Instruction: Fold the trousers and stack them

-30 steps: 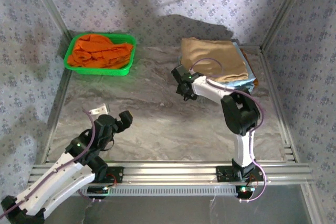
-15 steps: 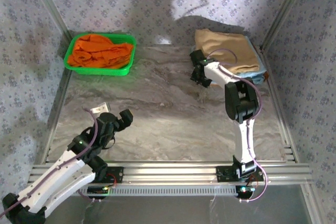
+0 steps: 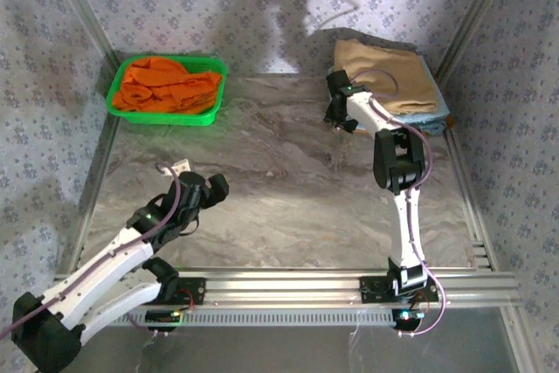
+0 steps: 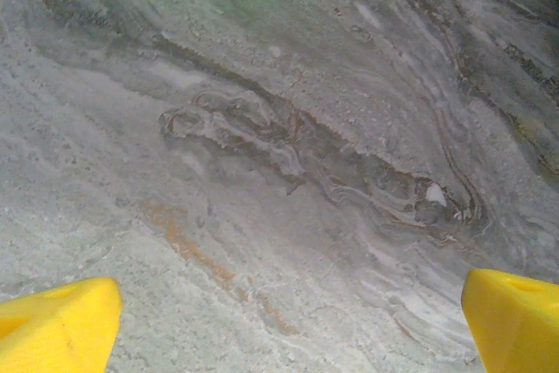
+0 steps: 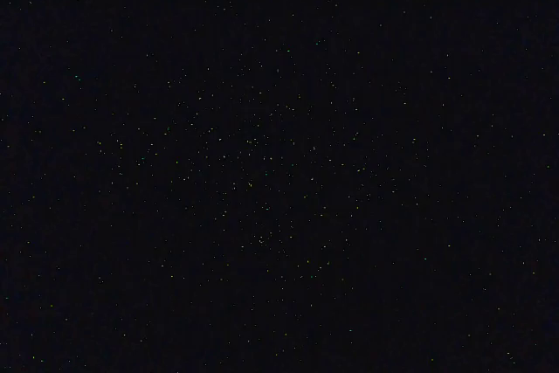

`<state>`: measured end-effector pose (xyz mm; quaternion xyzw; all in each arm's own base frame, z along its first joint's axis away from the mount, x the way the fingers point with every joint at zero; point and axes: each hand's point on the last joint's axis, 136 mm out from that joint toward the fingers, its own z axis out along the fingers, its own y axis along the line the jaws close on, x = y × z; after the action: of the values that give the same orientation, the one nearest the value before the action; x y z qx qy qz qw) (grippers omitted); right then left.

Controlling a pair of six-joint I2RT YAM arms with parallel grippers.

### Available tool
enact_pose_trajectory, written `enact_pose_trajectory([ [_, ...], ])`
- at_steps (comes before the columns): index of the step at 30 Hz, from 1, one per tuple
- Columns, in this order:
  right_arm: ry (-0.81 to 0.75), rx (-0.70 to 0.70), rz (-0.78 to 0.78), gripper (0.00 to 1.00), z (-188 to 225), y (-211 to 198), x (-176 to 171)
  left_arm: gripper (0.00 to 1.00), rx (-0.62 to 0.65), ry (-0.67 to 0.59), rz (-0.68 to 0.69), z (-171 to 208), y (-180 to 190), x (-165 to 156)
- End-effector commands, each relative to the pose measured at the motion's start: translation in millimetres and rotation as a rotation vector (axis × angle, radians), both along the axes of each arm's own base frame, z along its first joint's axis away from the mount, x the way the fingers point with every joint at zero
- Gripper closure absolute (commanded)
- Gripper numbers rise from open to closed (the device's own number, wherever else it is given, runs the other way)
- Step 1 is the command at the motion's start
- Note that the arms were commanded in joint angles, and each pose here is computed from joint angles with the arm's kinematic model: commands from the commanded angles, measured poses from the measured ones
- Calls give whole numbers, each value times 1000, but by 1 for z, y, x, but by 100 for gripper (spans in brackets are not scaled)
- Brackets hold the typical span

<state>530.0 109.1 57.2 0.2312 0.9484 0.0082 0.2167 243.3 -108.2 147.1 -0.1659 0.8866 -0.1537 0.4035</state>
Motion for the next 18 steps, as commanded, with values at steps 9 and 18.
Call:
enact_pose_trajectory([
  [9,-77,120,98,41,42,9,-29,1,142,-149,-133,94,-6,17],
  [18,-392,192,318,22,159,9,-128,0,239,-323,-171,189,12,5],
])
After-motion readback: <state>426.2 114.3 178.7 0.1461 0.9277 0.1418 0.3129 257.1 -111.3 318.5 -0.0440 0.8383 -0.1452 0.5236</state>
